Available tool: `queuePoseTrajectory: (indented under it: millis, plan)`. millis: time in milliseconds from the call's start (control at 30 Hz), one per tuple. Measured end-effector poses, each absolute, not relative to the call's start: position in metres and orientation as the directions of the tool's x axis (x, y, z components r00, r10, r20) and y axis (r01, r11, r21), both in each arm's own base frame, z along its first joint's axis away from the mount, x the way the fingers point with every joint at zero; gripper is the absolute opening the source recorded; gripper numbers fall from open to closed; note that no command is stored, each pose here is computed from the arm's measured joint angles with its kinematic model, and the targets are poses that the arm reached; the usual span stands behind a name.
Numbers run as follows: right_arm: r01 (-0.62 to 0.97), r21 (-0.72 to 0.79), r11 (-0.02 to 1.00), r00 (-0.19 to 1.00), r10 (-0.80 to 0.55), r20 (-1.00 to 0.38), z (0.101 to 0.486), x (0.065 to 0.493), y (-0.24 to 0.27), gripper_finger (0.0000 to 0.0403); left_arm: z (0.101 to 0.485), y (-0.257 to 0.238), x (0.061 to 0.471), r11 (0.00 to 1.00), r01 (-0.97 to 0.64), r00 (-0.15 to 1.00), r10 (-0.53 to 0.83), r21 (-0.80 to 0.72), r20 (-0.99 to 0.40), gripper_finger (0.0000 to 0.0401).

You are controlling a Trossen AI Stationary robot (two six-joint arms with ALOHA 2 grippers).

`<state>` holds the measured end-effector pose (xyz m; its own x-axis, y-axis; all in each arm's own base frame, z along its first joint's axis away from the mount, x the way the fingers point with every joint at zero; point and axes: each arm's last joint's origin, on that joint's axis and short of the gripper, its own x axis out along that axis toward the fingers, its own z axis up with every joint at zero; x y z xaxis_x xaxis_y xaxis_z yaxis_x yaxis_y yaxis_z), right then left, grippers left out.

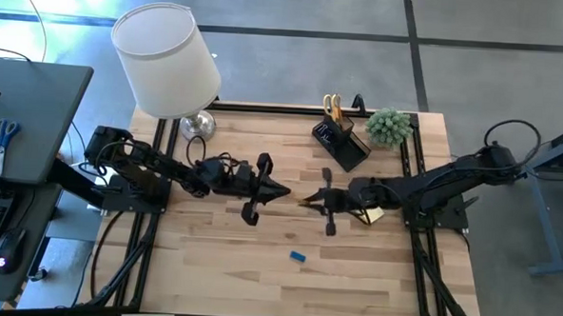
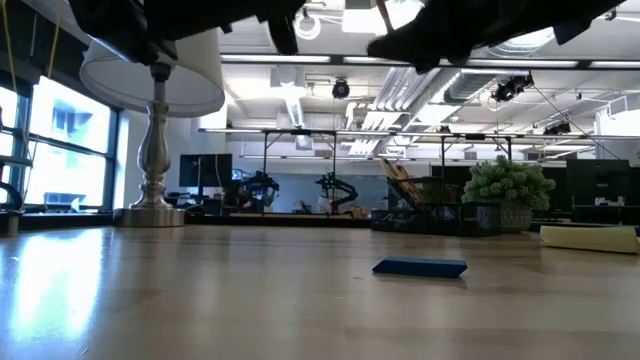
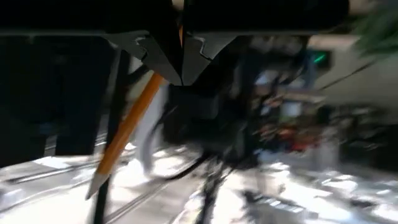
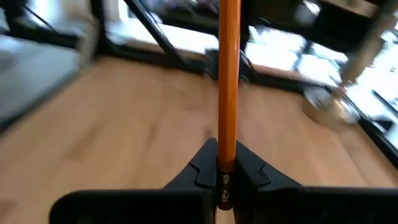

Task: Pick and place office supplies into organizer
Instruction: Put the orange pencil into the desk organizer

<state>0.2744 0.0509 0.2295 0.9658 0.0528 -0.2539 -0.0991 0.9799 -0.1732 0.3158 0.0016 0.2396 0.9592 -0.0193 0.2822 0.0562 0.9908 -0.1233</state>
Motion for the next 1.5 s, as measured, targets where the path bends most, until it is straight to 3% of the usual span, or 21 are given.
queuePoseTrajectory:
  millis: [300,533,700,867,1067,1300,1400,1500]
  plan:
    - [0.144,-0.224,0.964,0.903,-0.221,-0.368,0.244,0.241,0.033,0.0005,0.232,0.007,0.311,0.982,-0.173,0.982,0.178,-0.070,0.061,0.0000]
    - [0.356,-0.214,0.910,0.724,-0.413,-0.553,0.236,0.210,0.004,0.0005,0.239,0.002,0.300,0.950,-0.308,0.930,0.313,0.054,-0.195,0.0000]
    - [0.386,-0.130,0.913,0.647,-0.368,-0.668,0.223,0.209,-0.011,0.0005,0.258,-0.009,0.311,0.894,-0.416,0.828,0.449,0.169,-0.337,0.0001]
    - [0.371,-0.103,0.923,0.585,-0.318,-0.746,0.204,0.220,-0.020,0.0005,0.276,-0.027,0.326,0.844,-0.460,0.764,0.534,0.275,-0.363,0.0001]
    - [0.357,-0.040,0.933,0.546,-0.243,-0.802,0.181,0.234,-0.029,0.0013,0.279,-0.050,0.340,0.770,-0.434,0.678,0.621,0.468,-0.393,0.0001]
    - [0.302,-0.004,0.953,0.559,-0.181,-0.810,0.177,0.241,-0.029,0.0006,0.274,-0.058,0.353,0.750,-0.358,0.649,0.628,0.556,-0.429,0.0001]
    - [0.275,0.036,0.961,0.573,-0.134,-0.809,0.178,0.241,-0.028,0.0012,0.268,-0.059,0.361,0.761,-0.306,0.657,0.604,0.573,-0.451,0.0020]
    - [0.246,0.077,0.966,0.577,-0.082,-0.812,0.178,0.241,-0.026,0.0011,0.257,-0.062,0.368,0.753,-0.223,0.643,0.591,0.619,-0.487,0.0070]
